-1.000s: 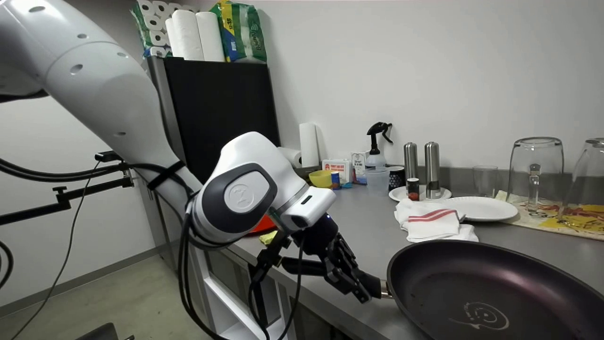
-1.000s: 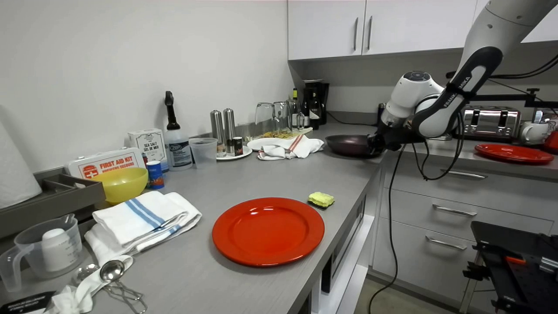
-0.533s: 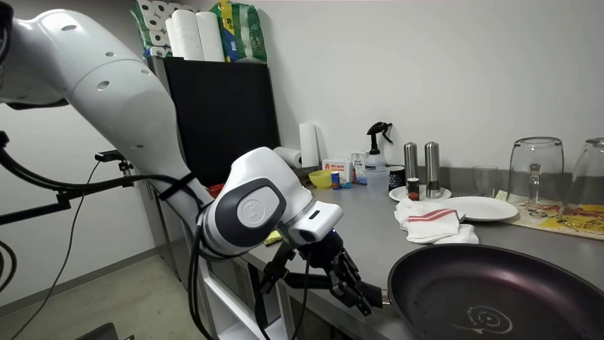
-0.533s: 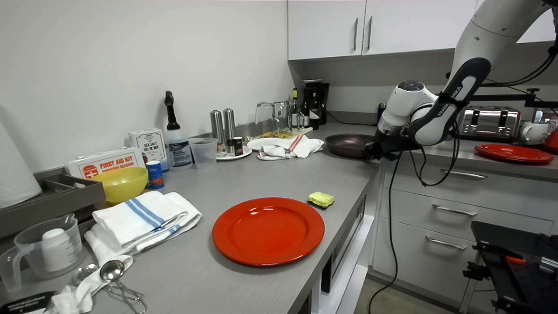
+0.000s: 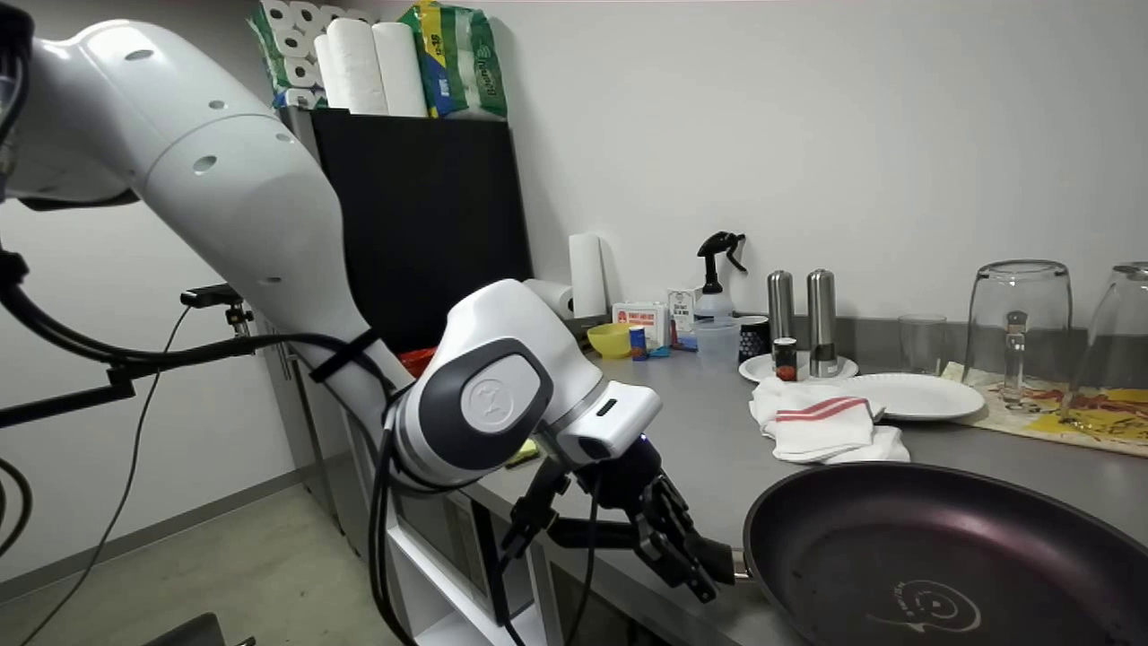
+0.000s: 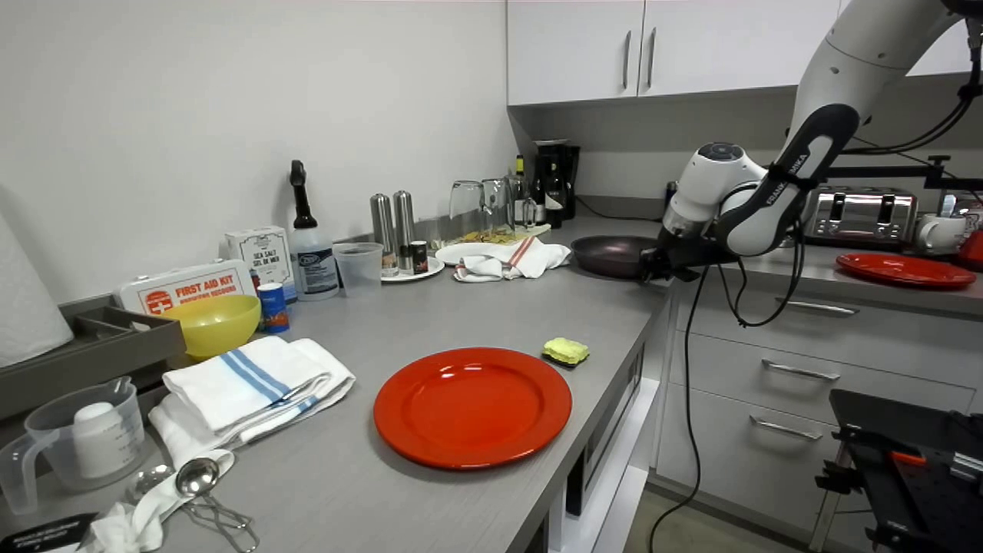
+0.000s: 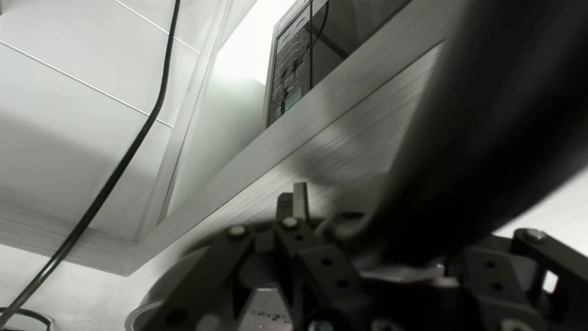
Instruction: Move the pan to the right and the left twice, then move it to the right on the counter
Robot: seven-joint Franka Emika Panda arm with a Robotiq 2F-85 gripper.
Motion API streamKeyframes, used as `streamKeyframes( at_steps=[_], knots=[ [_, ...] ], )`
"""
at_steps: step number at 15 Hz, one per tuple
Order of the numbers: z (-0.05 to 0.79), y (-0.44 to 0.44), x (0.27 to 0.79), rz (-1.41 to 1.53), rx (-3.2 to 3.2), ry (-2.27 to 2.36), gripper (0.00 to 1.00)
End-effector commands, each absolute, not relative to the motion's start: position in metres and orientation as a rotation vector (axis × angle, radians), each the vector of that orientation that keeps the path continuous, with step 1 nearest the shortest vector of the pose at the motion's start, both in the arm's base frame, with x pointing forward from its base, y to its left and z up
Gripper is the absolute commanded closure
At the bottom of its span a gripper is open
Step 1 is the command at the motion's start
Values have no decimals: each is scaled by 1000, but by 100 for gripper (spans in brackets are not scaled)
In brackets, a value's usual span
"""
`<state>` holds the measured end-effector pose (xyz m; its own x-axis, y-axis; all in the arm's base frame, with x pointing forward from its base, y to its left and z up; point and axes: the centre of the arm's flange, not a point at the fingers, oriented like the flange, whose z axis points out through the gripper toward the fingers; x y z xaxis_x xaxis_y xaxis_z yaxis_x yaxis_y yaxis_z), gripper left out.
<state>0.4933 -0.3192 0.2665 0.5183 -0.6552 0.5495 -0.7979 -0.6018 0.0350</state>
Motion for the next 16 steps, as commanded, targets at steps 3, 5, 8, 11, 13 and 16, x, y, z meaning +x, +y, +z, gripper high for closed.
streamKeyframes(
  at_steps=[3, 5, 8, 11, 13, 16],
  knots=[
    [269, -327, 502, 742, 2480, -1214, 1],
    [276, -325, 501, 761, 2484, -1208, 0],
    [294, -320, 502, 799, 2491, -1188, 0],
    [323, -315, 500, 842, 2504, -1174, 0],
    [351, -305, 496, 856, 2580, -1065, 0],
    [399, -286, 492, 941, 2652, -951, 0]
  ],
)
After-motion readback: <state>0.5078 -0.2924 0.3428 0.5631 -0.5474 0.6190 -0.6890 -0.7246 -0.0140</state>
